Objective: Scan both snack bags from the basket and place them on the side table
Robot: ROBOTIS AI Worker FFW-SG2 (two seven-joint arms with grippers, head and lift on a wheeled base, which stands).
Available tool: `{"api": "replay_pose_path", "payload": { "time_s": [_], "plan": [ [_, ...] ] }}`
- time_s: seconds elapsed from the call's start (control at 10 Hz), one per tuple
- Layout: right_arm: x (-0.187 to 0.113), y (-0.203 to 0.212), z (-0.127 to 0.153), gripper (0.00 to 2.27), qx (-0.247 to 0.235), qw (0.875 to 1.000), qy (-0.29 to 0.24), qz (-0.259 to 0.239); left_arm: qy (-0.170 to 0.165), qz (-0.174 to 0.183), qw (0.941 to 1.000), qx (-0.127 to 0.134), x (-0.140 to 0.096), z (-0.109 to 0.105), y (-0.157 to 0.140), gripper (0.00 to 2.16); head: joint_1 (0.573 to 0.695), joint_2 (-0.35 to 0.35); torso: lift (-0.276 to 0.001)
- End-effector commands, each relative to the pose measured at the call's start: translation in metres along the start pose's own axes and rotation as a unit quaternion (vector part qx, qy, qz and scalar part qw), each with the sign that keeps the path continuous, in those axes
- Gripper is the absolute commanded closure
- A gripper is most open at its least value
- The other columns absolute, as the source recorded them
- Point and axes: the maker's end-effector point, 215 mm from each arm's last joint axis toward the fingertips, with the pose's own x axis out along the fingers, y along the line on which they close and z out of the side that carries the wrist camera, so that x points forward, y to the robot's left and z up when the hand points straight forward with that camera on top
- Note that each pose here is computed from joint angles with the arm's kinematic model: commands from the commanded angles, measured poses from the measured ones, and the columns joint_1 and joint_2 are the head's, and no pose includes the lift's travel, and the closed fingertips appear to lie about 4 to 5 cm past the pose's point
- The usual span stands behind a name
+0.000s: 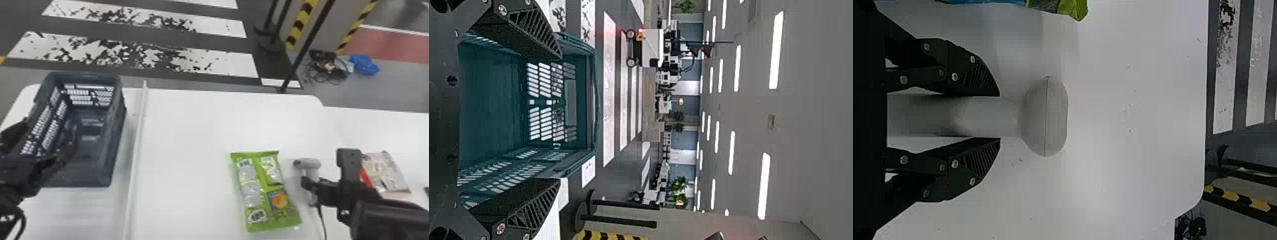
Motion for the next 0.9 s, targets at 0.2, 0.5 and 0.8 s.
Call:
{"api": "replay_pose_path", "payload": {
  "time_s": [0.2,0.5,0.8],
  "plan": [
    [-0.012,0.003,0.015,2.26,-0.002,1.0,-0.022,-0.003,0.002,0.003,1.0,-0.001,-0.001,-0.001,0.002,0.12,0.695,-0.195,-0.075],
    [-0.058,0.039,0.03,2.26,-0.039,0.997,-0.061,-0.002,0.001,0.005,1.0,-0.001,-0.002,0.0,0.003,0.12,0.695,-0.179,-0.075],
    [-0.094,0.105,0.03,2.26,-0.112,0.991,-0.069,0.012,0.003,0.005,1.0,-0.001,-0.002,-0.001,0.002,0.12,0.695,-0.111,-0.075]
  ]
}}
